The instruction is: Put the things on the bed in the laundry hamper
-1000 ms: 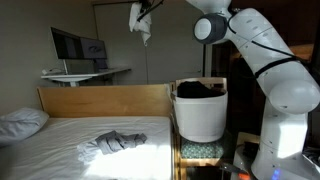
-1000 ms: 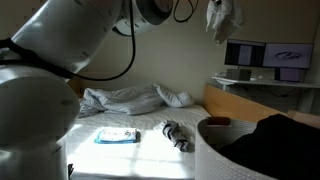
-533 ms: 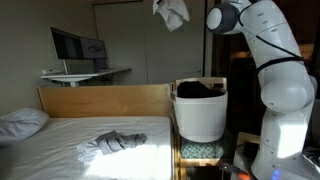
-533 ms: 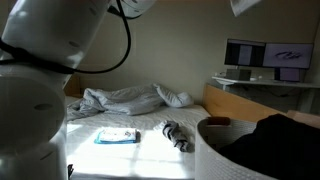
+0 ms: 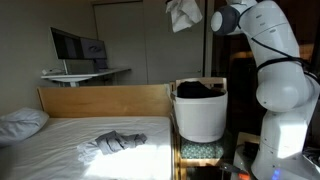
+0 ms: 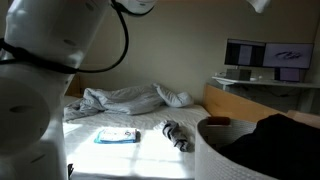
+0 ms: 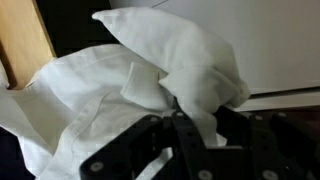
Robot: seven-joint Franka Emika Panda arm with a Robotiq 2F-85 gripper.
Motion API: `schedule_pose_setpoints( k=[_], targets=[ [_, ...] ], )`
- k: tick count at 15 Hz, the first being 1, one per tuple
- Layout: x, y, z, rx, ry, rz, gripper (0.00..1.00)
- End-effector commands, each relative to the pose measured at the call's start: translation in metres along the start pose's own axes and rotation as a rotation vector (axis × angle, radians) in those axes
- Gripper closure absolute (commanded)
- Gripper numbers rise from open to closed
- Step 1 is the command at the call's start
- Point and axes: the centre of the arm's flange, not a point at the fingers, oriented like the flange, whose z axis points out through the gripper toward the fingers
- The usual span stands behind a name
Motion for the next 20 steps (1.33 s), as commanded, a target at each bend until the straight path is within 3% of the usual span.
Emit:
schedule_pose_setpoints(
  k=[1,2,6,10,15,17,20],
  targets=[
    [-0.002,-0.063,0.0,0.061,0.01,0.183,0.53],
    [0.003,-0.069,-0.005,0.081,0.009,0.227,0.52],
    [0.023,-0.086,-0.009,0.158,-0.007,0.371,0.27],
    [0.038,-0.111,-0.016,0.212,-0.026,0.422,0.02],
    [0.046,-0.12,-0.02,0.253,-0.038,0.406,0.0],
    [0.03,-0.1,-0.017,0.22,-0.072,0.331,0.0],
    [-0.023,-0.052,-0.003,0.12,-0.112,0.171,0.0]
  ],
)
